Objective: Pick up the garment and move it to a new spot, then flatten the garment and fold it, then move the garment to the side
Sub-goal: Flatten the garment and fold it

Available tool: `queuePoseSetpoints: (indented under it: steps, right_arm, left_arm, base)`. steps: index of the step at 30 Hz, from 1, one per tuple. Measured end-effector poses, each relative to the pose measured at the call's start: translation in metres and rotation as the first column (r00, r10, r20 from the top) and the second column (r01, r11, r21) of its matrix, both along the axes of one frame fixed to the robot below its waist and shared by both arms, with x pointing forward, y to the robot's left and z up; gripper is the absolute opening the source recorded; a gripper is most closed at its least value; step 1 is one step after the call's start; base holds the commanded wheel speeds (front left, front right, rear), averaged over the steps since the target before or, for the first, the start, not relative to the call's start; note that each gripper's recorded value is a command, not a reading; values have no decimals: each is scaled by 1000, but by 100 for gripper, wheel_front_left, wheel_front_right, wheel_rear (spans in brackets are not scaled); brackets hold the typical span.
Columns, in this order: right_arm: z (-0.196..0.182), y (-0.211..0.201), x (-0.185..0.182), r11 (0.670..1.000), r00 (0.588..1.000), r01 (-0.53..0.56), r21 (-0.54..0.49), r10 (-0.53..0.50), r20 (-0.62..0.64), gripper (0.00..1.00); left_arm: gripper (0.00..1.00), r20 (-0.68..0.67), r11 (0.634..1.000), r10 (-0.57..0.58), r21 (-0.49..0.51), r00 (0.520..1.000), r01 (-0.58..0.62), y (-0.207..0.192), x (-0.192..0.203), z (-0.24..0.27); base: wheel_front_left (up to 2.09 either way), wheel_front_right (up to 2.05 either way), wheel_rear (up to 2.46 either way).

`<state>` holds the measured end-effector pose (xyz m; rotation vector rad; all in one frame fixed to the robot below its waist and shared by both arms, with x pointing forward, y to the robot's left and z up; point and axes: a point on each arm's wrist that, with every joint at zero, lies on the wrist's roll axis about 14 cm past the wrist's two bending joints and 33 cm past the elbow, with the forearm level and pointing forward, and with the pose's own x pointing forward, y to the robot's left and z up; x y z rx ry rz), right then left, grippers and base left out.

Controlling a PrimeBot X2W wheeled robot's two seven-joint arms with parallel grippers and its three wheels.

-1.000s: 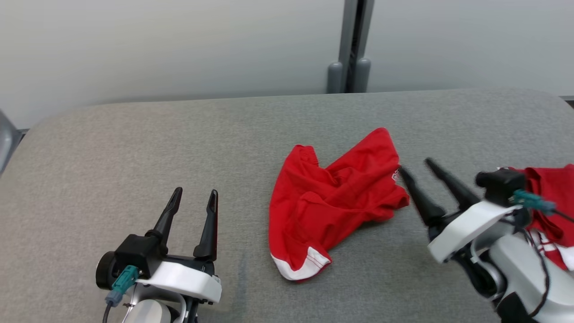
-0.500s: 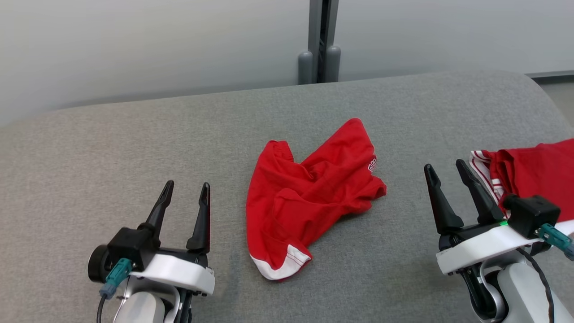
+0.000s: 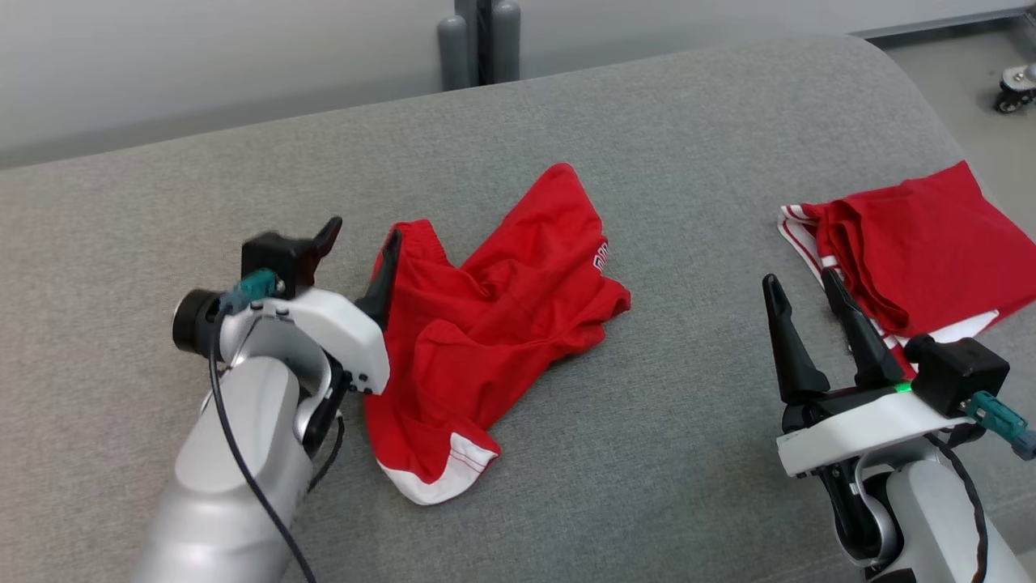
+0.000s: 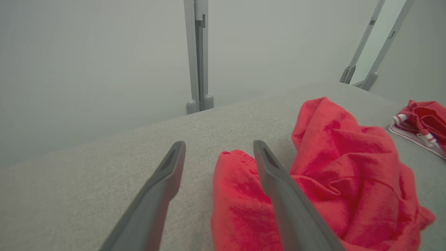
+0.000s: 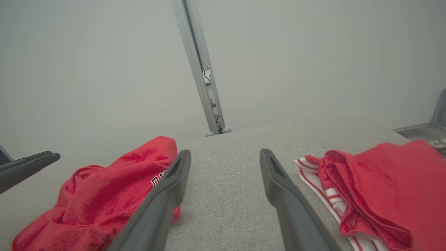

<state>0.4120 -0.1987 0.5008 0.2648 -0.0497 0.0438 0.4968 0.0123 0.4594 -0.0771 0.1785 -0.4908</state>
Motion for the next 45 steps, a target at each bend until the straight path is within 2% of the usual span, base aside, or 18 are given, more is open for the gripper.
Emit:
queuePoseSetpoints:
  steps: [5, 8, 11, 17, 21, 25, 26, 27, 28, 32, 37, 39, 40, 41, 45]
  right_arm:
    - [-9, -16, 0, 998, 998, 58, 3, -58, -25, 100]
    - [-14, -22, 0, 997, 996, 80, 2, -80, -42, 100]
    - [-18, -25, 0, 996, 994, 94, -2, -94, -53, 100]
    - [-21, -33, -4, 992, 990, 125, 1, -125, -66, 100]
    - [-23, -34, -5, 991, 988, 136, 4, -135, -72, 100]
    - [-27, -35, -6, 990, 987, 140, 5, -139, -82, 100]
    - [-28, -34, -5, 990, 987, 139, 6, -138, -84, 100]
    - [-28, -34, -5, 991, 987, 137, 6, -136, -86, 100]
    - [-29, -32, -5, 991, 987, 134, 6, -133, -88, 100]
    - [-30, -28, -2, 993, 989, 120, 3, -119, -89, 100]
    - [-27, -19, 3, 996, 993, 91, 2, -90, -77, 100]
    - [-25, -14, 5, 997, 995, 72, -3, -72, -71, 100]
    - [-23, -9, 7, 998, 996, 55, -4, -55, -63, 100]
    - [-22, -6, 8, 999, 997, 46, -6, -46, -61, 100]
    - [-22, 8, 12, 1000, 998, -4, -11, 3, -58, 100]
  left_arm:
    - [100, -177, 995, -92, 22, 980, 98, -35, 25, -13]
    - [100, -320, 979, -169, 52, 932, 195, -57, 23, -29]
    - [100, -406, 956, -192, 129, 894, 264, -54, 27, -42]
    - [100, -490, 903, -186, 256, 852, 344, -39, 34, -58]
    - [100, -543, 889, -193, 256, 818, 380, -39, 28, -69]
    - [100, -575, 898, -198, 218, 794, 381, -40, 24, -75]
    - [49, -581, 902, -201, 204, 789, 380, -41, 23, -76]
    - [14, -579, 909, -209, 182, 788, 375, -44, 23, -74]
    - [0, -566, 919, -217, 156, 795, 362, -46, 25, -71]
    - [0, -478, 965, -176, 89, 860, 247, -36, 48, -53]
    - [0, -367, 1000, -19, -20, 930, 12, -6, 78, -25]
    - [0, -347, 991, 75, -78, 935, -109, 15, 86, -17]
    - [0, -336, 968, 168, -124, 927, -220, 38, 91, -11]
    - [0, -332, 954, 212, -136, 919, -269, 50, 91, -10]
    - [0, -362, 907, 346, -108, 866, -407, 95, 75, -25]
  base:
    - [0, 0, 0]
    - [0, 0, 0]
    - [0, 0, 0]
    - [0, 0, 0]
    - [0, 0, 0]
    - [0, 0, 0]
    - [0, 0, 0]
    - [0, 0, 0]
    - [0, 0, 0]
    - [0, 0, 0]
    - [0, 0, 0]
    - [0, 0, 0]
    - [0, 0, 0]
    - [0, 0, 0]
    - [0, 0, 0]
